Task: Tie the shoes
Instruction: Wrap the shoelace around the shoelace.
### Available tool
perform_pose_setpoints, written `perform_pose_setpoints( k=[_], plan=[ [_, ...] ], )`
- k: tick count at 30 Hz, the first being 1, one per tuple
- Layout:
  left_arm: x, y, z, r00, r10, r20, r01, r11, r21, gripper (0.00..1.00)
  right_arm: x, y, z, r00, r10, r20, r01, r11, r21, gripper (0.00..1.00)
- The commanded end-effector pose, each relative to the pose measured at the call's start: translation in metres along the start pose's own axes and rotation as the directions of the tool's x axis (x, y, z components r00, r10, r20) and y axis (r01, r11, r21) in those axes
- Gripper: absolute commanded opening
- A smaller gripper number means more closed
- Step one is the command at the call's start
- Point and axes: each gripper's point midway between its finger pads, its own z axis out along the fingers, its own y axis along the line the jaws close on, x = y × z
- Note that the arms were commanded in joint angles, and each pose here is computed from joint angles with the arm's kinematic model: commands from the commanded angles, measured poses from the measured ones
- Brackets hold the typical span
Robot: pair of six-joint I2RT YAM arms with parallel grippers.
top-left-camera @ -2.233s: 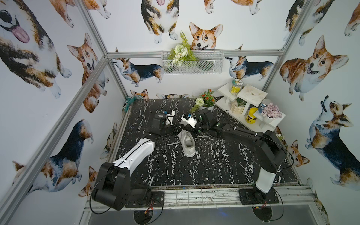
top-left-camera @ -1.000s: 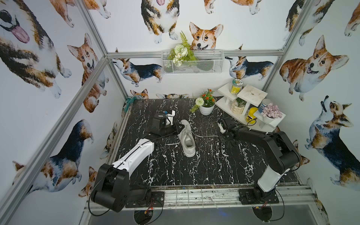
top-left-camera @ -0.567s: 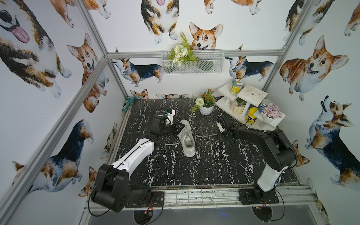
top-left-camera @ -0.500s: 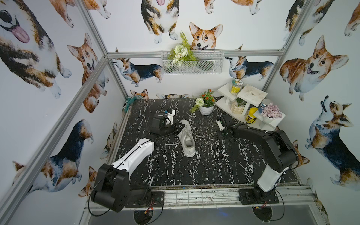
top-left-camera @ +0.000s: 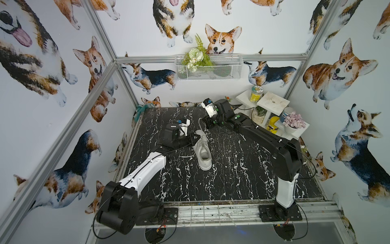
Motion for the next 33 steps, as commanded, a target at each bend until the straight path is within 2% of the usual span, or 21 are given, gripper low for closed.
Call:
perform_pose_setpoints(
  k=[1, 7, 11, 13, 15, 18, 22, 30, 33],
  plan=[
    [-0.004, -0.005, -0.002, 0.999, 0.024, 0.021, -0.024, 0.999, 0.021, 0.00, -0.003, 0.023, 0.023, 0.999, 0.004, -0.037, -0.007, 0.998, -0.068, 0.00],
    [-0.002, -0.006, -0.003, 0.999, 0.022, 0.027, -0.023, 0.999, 0.025, 0.00, -0.002, 0.049, 0.064, 0.998, 0.015, -0.054, -0.023, 0.988, -0.152, 0.00],
    [-0.002, -0.005, -0.003, 0.999, 0.022, 0.026, -0.022, 0.999, 0.023, 0.00, 0.001, 0.060, 0.071, 0.998, 0.021, -0.061, -0.033, 0.978, -0.207, 0.00],
    [-0.002, -0.005, -0.003, 0.999, 0.021, 0.028, -0.022, 0.999, 0.024, 0.00, 0.002, 0.061, 0.069, 0.998, 0.012, -0.065, -0.025, 0.978, -0.208, 0.06],
    [-0.002, -0.005, -0.004, 0.999, 0.019, 0.028, -0.019, 1.000, 0.024, 0.00, 0.002, 0.053, 0.066, 0.998, -0.014, -0.067, 0.003, 0.987, -0.163, 0.18],
    [-0.002, -0.006, -0.003, 0.999, 0.020, 0.028, -0.020, 0.999, 0.026, 0.00, -0.006, 0.038, 0.052, 0.999, -0.034, -0.043, 0.029, 0.994, -0.110, 0.33],
    [-0.003, -0.007, -0.005, 0.999, 0.023, 0.033, -0.023, 0.999, 0.027, 0.00, -0.015, 0.022, 0.026, 0.998, -0.069, -0.011, 0.068, 0.995, -0.072, 0.45],
    [-0.006, -0.008, -0.005, 0.999, 0.026, 0.039, -0.027, 0.999, 0.027, 0.00, -0.008, -0.024, -0.040, 0.994, -0.101, 0.052, 0.100, 0.995, 0.022, 0.56],
    [-0.007, -0.008, -0.004, 0.999, 0.025, 0.038, -0.026, 0.999, 0.027, 0.00, 0.005, -0.033, -0.069, 0.986, -0.106, 0.126, 0.108, 0.994, -0.010, 0.60]
  ],
)
